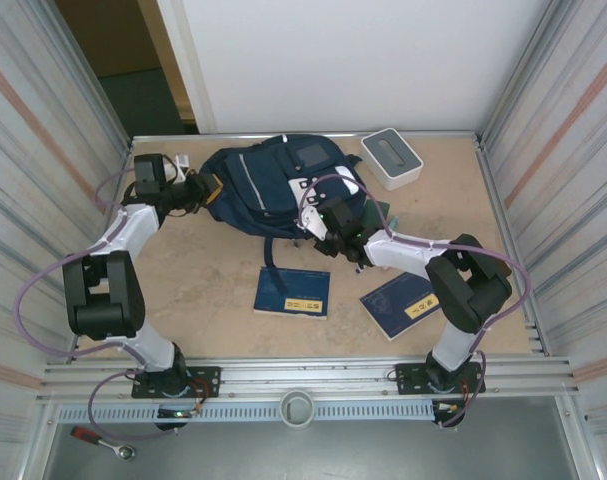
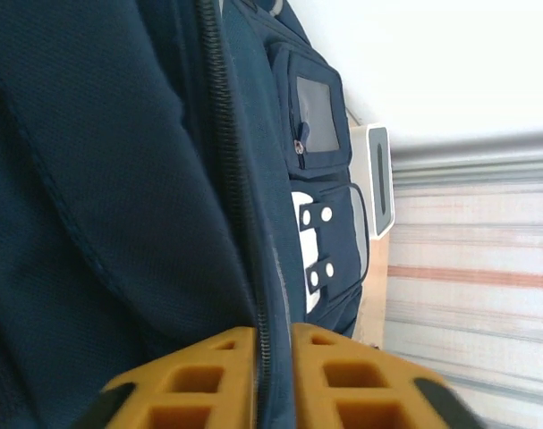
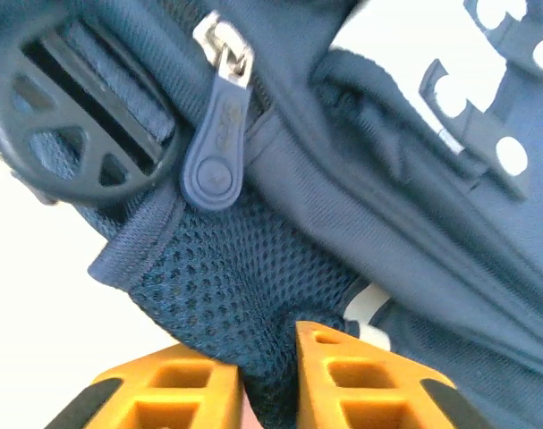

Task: Pack the student bag

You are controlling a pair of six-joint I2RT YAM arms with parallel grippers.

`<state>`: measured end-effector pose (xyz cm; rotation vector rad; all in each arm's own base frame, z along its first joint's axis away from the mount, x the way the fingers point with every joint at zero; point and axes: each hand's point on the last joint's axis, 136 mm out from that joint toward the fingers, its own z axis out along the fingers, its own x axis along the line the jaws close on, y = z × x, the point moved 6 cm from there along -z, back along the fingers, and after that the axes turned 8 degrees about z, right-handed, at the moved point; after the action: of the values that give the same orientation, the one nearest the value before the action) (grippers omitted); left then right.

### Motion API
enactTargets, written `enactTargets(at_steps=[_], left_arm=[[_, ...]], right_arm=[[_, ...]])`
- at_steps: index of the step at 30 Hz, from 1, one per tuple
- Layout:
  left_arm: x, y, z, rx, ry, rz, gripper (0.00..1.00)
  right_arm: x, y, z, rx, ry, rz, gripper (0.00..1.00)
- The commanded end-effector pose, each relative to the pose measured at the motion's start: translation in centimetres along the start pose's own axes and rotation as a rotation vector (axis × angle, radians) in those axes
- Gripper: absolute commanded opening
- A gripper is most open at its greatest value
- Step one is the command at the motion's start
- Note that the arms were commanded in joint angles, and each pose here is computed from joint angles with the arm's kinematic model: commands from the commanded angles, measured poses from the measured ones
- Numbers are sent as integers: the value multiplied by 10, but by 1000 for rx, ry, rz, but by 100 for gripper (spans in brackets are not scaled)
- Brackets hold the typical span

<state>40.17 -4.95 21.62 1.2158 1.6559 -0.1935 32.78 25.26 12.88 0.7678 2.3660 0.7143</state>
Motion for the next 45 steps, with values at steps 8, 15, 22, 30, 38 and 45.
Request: enactTargets(at_steps=[8,15,22,30,38,45], left_arm=[[8,-2,-59,-242,207,55,73],[-17,-61,-77,-230,313,281,77],[-61,-141,-35,-74,247,628,66],[-81,-182,18,40,288,829,55],[-78,-166,43,-52,469,874,51],[-84,-152,56,-88,541,910,47]], right_arm=[[-20,52,-48,-55,189,240,0],[-38,73,-67,-67,292,452,0],[-55,96,-75,-105,404,632,0],[-55,110,-72,-80,472,732,0],[-51,112,-66,-64,505,759,0],[-50,112,-64,-58,511,767,0]])
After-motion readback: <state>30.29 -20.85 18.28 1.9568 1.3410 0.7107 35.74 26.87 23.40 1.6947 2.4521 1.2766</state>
